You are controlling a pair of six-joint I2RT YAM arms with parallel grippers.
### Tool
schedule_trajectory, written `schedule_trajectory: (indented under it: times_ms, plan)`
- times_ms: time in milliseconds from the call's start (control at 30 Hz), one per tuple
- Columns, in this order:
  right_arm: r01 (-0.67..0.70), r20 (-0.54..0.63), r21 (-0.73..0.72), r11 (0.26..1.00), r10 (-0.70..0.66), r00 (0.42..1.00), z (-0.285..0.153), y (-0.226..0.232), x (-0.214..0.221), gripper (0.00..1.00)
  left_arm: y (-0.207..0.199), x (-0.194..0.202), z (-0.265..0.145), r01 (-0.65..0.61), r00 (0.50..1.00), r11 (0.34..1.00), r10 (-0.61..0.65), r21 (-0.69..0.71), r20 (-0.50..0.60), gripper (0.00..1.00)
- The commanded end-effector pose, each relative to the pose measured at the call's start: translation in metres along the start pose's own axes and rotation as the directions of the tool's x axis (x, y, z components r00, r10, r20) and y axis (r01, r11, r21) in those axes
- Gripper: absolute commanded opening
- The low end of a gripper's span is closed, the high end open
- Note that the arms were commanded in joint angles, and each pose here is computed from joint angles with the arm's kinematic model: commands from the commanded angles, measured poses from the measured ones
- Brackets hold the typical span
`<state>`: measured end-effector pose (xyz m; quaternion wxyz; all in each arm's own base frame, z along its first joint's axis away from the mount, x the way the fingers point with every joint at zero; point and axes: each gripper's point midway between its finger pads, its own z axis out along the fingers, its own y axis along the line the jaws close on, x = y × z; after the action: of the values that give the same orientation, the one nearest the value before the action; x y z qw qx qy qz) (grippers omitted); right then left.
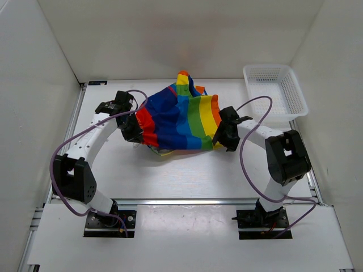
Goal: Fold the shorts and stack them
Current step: Flatten the shorts out
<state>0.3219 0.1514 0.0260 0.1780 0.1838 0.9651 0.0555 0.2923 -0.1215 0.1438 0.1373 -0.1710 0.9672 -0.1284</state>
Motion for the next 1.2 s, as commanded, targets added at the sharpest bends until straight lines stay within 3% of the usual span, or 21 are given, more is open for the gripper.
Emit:
schedule_trajectory:
  times_ms: [0, 167, 267, 367, 400, 500, 767, 1033, 1167]
  plan:
    - [-0.069, -0.042, -0.103, 0.992, 0.065, 0.997, 0.012, 0.022, 0.004, 0.70, -0.009, -0.009, -0.025, -0.027, 0.997, 0.999, 0.024, 0.045, 0.077, 0.11]
    - [-0.151, -0.025, -0.105, 0.983, 0.149, 0.989, 0.030, 0.021, 0.002, 0.67, -0.009, -0.009, -0.025, -0.037, 0.996, 0.998, 0.033, 0.044, 0.077, 0.11]
    - [-0.202, -0.023, -0.086, 0.976, 0.201, 0.979, 0.040, 0.017, 0.001, 0.55, -0.007, -0.007, -0.025, -0.035, 0.997, 0.999, 0.032, 0.039, 0.070, 0.11]
    - [-0.224, -0.023, -0.069, 0.972, 0.223, 0.975, 0.049, 0.016, 0.000, 0.33, -0.008, -0.007, -0.028, -0.035, 0.997, 0.999, 0.032, 0.038, 0.068, 0.11]
    - [-0.233, -0.029, -0.060, 0.971, 0.231, 0.972, 0.052, 0.015, 0.002, 0.19, -0.009, -0.009, -0.030, -0.045, 0.996, 0.998, 0.042, 0.043, 0.076, 0.11]
    - [-0.231, -0.011, -0.019, 0.973, 0.231, 0.973, 0.053, 0.006, 0.002, 0.01, -0.007, -0.007, -0.030, -0.044, 0.997, 0.998, 0.041, 0.036, 0.066, 0.11]
    - [-0.130, 0.126, 0.028, 0.991, 0.125, 0.984, -0.001, -0.014, -0.024, 0.01, 0.000, -0.023, -0.045, -0.033, 0.993, 0.999, 0.029, 0.032, 0.111, 0.11]
    - [0.077, 0.335, -0.068, 0.995, -0.050, 0.941, -0.138, 0.004, -0.100, 0.01, -0.018, -0.068, -0.104, -0.030, 0.970, 0.995, 0.005, 0.098, 0.244, 0.11]
    - [0.126, 0.487, -0.157, 0.979, -0.035, 0.873, -0.228, 0.025, -0.153, 0.01, -0.053, -0.108, -0.180, -0.078, 0.911, 0.969, -0.026, 0.235, 0.412, 0.11]
